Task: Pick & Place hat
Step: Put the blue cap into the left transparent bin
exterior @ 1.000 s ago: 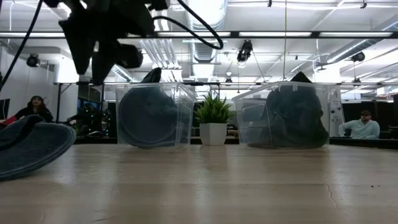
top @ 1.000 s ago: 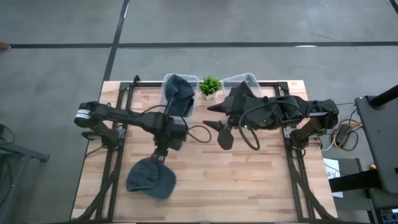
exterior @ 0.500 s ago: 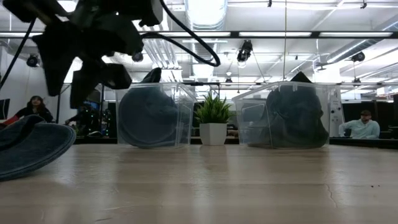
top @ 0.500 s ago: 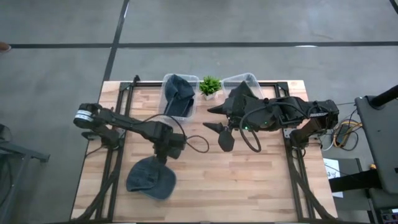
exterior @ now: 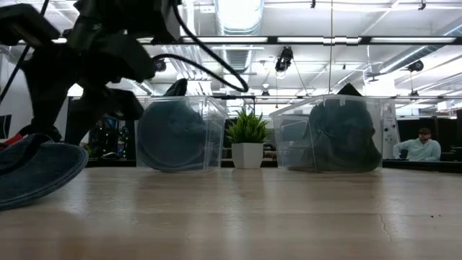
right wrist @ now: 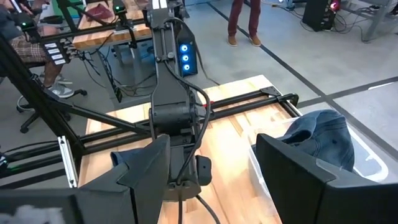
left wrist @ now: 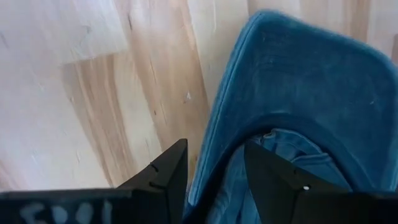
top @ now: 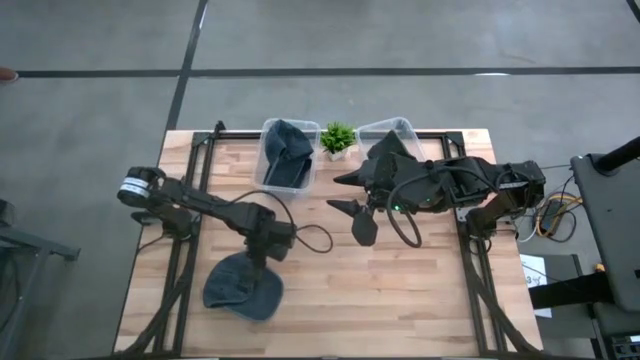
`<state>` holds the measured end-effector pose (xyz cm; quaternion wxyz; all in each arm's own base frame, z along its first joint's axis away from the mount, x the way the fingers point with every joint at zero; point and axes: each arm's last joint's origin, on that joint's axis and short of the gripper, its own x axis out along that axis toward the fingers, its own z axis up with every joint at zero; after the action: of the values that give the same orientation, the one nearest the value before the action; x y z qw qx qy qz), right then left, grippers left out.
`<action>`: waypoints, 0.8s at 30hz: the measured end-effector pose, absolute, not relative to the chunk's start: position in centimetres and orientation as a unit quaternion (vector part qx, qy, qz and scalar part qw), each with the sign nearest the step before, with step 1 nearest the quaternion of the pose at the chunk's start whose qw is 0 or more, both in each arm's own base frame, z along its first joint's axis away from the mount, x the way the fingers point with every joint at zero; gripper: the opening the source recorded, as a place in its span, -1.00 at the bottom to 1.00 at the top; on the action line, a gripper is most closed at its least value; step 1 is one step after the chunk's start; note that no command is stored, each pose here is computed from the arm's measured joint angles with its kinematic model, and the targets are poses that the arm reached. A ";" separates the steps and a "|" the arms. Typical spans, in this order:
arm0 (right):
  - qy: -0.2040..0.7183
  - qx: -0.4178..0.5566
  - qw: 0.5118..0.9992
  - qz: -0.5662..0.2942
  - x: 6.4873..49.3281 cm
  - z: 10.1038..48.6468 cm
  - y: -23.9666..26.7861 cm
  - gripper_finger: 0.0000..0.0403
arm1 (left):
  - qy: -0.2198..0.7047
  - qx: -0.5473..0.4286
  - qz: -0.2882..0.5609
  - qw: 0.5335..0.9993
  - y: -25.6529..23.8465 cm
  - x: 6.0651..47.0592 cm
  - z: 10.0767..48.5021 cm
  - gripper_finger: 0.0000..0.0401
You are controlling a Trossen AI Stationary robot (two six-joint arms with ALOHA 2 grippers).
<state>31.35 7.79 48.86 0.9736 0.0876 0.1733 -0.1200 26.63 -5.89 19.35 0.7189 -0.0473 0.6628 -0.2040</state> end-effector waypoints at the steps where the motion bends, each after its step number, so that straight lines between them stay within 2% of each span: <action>1: 0.173 0.088 0.974 -0.120 31.4 48.9 7.8 0.16 | 0.664 -0.047 -0.205 0.717 -6.0 26.5 19.1 -0.26; 10: 0.173 0.091 0.973 -0.121 31.4 48.9 7.8 0.16 | 0.674 -0.052 -0.200 0.710 -6.2 25.5 17.2 -0.26; 18: 0.172 0.091 0.973 -0.121 31.4 48.9 7.8 0.16 | 0.641 -0.066 -0.209 0.735 -6.5 26.3 17.3 -0.27; 21: 0.172 0.091 0.973 -0.121 31.4 48.9 7.8 0.16 | 0.634 -0.080 -0.204 0.742 -6.5 26.6 17.4 -0.35; 24: 0.172 0.091 0.973 -0.121 31.4 48.9 7.8 0.16 | 0.633 -0.080 -0.204 0.742 -6.5 26.6 17.4 -0.53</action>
<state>31.35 7.79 48.87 0.9733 0.0913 0.1724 -0.1207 26.61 -6.53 17.39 0.7424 -0.0799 0.6331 -0.2041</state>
